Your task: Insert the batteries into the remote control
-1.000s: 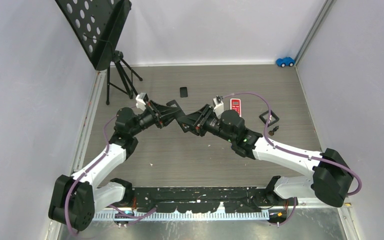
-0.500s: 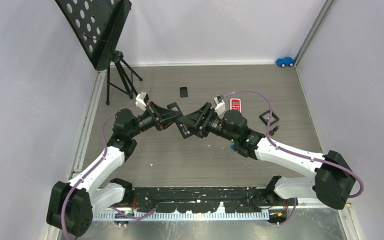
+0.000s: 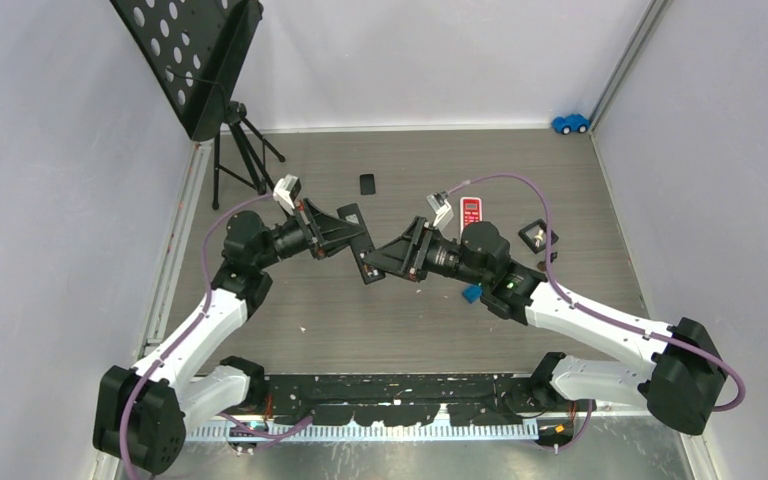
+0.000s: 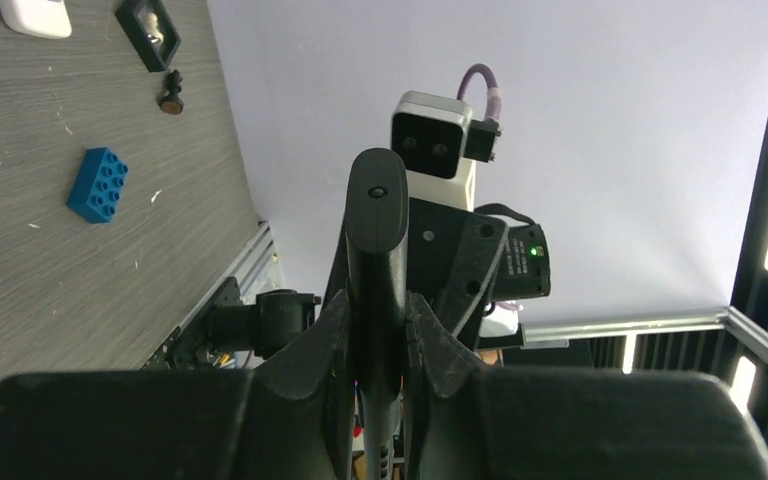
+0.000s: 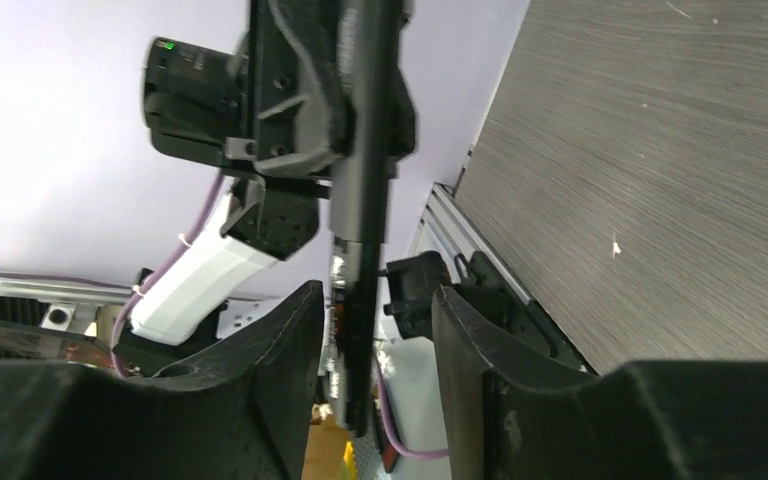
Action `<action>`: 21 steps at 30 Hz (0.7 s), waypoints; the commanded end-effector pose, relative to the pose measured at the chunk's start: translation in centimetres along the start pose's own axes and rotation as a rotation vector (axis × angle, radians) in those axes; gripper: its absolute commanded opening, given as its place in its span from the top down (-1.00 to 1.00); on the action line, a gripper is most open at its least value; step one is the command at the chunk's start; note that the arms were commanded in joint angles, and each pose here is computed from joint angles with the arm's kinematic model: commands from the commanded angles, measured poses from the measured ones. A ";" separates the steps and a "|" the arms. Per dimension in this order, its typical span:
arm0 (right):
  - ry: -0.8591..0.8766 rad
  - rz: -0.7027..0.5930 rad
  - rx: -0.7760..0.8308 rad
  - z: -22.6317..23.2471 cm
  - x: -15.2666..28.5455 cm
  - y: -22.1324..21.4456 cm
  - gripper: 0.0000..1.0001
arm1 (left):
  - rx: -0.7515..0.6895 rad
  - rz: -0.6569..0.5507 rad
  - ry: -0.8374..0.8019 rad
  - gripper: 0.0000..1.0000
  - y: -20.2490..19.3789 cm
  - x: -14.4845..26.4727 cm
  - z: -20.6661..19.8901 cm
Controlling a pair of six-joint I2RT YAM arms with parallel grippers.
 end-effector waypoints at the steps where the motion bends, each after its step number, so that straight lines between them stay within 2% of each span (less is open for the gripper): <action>1: 0.048 0.014 0.091 1.6 0.5 0.4 0.13 | -0.124 0.057 -0.076 1.00 -0.9 0.6 -3.2; 2: 0.049 0.013 0.092 1.6 0.5 0.5 0.27 | -0.128 0.058 -0.077 1.00 -1.0 0.6 -3.3; 6: 0.038 0.013 0.083 1.4 0.3 0.4 0.61 | -0.129 0.062 -0.080 1.00 -1.1 0.7 -3.4; 9: 0.018 0.019 0.083 1.0 0.1 0.4 0.70 | -0.129 0.061 -0.080 1.00 -1.1 0.8 -3.4; 10: 0.016 0.021 0.084 0.9 0.1 0.4 0.67 | -0.130 0.061 -0.077 1.00 -1.1 0.8 -3.3; 11: 0.016 0.020 0.085 0.9 0.1 0.4 0.55 | -0.130 0.061 -0.073 1.00 -1.1 0.8 -3.1; 13: 0.021 0.013 0.085 1.1 0.3 0.4 0.08 | -0.134 0.058 -0.061 1.00 -1.1 0.8 -2.8; 15: 0.031 -0.001 0.087 1.6 0.7 0.7 -0.20 | -0.138 0.049 -0.044 1.00 -1.1 0.9 -2.3; 17: 0.021 -0.014 0.090 1.7 1.0 0.9 -0.28 | -0.153 0.035 -0.020 1.00 -0.9 1.0 -1.7; 21: -0.115 -0.034 0.092 0.5 1.2 2.0 -0.30 | -0.182 -0.056 0.119 1.00 0.3 1.9 1.0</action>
Point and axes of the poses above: each gripper's point midway between its finger pads, its own x axis back along the fingers, its own z axis along the line the jaws close on, y = z × x, the point moved 5 cm from there along x, back along the fingers, and after that the axes turned 8 degrees about x, right-handed, at the moved point
